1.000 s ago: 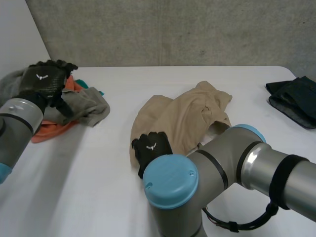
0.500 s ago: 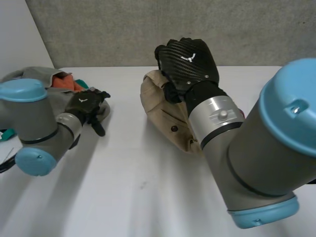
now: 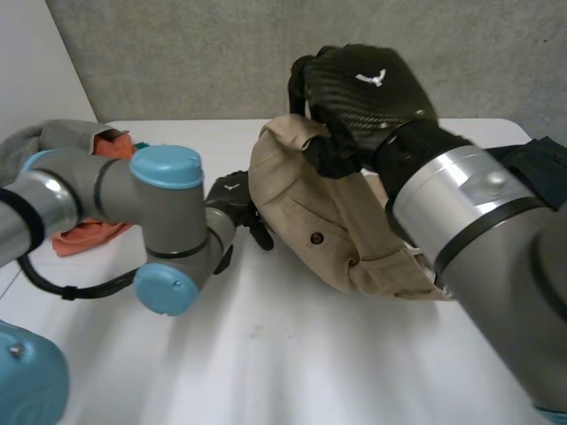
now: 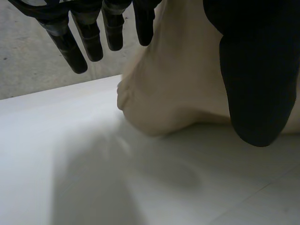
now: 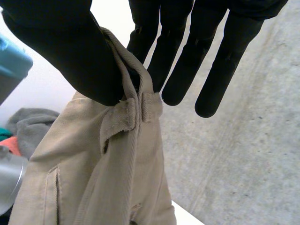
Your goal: Fold the laundry.
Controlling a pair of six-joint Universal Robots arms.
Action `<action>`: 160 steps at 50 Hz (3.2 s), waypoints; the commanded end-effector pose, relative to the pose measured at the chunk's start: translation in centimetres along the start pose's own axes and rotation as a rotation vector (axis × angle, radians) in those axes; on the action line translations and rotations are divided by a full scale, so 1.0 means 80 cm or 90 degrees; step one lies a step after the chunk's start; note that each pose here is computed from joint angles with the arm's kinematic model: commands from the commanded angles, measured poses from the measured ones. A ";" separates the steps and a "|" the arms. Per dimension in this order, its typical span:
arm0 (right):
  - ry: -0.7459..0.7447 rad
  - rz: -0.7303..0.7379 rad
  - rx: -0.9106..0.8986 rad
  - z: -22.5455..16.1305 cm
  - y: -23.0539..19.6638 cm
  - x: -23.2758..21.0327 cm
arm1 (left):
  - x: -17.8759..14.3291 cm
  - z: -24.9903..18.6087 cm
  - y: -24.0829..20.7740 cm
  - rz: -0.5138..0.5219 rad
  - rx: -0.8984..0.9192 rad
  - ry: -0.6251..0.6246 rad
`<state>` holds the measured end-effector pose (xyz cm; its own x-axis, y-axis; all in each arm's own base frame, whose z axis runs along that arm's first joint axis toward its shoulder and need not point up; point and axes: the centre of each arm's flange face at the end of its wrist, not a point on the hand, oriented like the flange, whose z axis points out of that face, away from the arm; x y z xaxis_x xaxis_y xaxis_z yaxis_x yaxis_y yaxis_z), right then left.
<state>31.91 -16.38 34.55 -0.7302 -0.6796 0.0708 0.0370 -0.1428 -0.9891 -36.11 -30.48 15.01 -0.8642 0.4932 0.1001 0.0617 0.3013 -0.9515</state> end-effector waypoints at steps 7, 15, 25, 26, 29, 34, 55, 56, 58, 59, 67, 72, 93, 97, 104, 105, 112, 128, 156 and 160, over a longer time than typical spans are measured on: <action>0.133 -0.064 0.011 0.020 -0.005 0.105 | -0.047 -0.040 -0.096 0.008 0.024 -0.159; 0.189 -0.130 -0.037 0.046 0.027 0.156 | -0.062 -0.149 -0.234 0.156 0.166 -0.080; 0.186 -0.125 -0.081 0.085 0.084 0.160 | -0.067 -0.129 -0.247 0.205 0.195 -0.081; 0.184 -0.126 -0.080 0.090 0.088 0.158 | -0.070 -0.120 -0.245 0.210 0.196 -0.087; 0.195 -0.138 -0.025 0.121 0.095 0.155 | -0.081 -0.067 -0.237 0.241 0.210 -0.115; 0.257 -0.167 0.196 0.190 0.067 0.166 | -0.087 -0.038 -0.311 0.249 0.454 -0.152; 0.282 -0.184 0.183 0.200 0.110 0.184 | -0.095 -0.034 -0.249 0.167 0.422 -0.169; 0.281 -0.187 0.150 0.195 0.121 0.185 | -0.096 -0.032 -0.231 0.174 0.391 -0.169; 0.268 -0.191 0.048 0.177 0.155 0.183 | -0.095 -0.027 -0.182 0.196 0.309 -0.164; 0.262 -0.192 0.012 0.170 0.168 0.182 | -0.096 -0.026 -0.165 0.202 0.282 -0.163; 0.146 -0.208 -0.261 0.099 0.266 0.152 | -0.081 -0.041 -0.040 0.251 0.082 -0.126; 0.130 -0.210 -0.311 0.077 0.262 0.153 | -0.067 -0.062 -0.014 0.300 0.010 -0.107; 0.102 -0.156 -0.365 0.017 0.191 0.140 | -0.098 -0.124 -0.052 0.282 -0.037 -0.129; 0.082 -0.165 -0.382 0.012 0.206 0.131 | -0.109 -0.115 -0.035 0.252 -0.077 -0.098; 0.080 -0.175 -0.352 0.020 0.243 0.126 | -0.119 -0.086 -0.012 0.190 -0.103 -0.030; 0.083 -0.176 -0.347 0.022 0.246 0.126 | -0.119 -0.083 -0.010 0.183 -0.105 -0.028; 0.109 -0.170 -0.321 0.034 0.271 0.127 | -0.118 -0.055 0.000 0.182 -0.109 -0.034; 0.121 -0.166 -0.279 0.042 0.281 0.124 | -0.113 -0.047 -0.022 0.235 -0.079 -0.099; 0.113 -0.222 -0.140 0.114 0.068 0.155 | -0.086 -0.114 -0.209 0.312 0.095 -0.125; 0.130 -0.243 -0.121 0.142 0.089 0.158 | -0.098 -0.070 -0.218 0.316 0.142 -0.150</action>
<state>28.59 -31.11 33.18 -0.7856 -0.4767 0.3945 -0.3430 -0.1952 -0.9188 -25.96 -29.44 35.24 -0.8406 0.3768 -0.3892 0.3889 -0.0803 -0.9178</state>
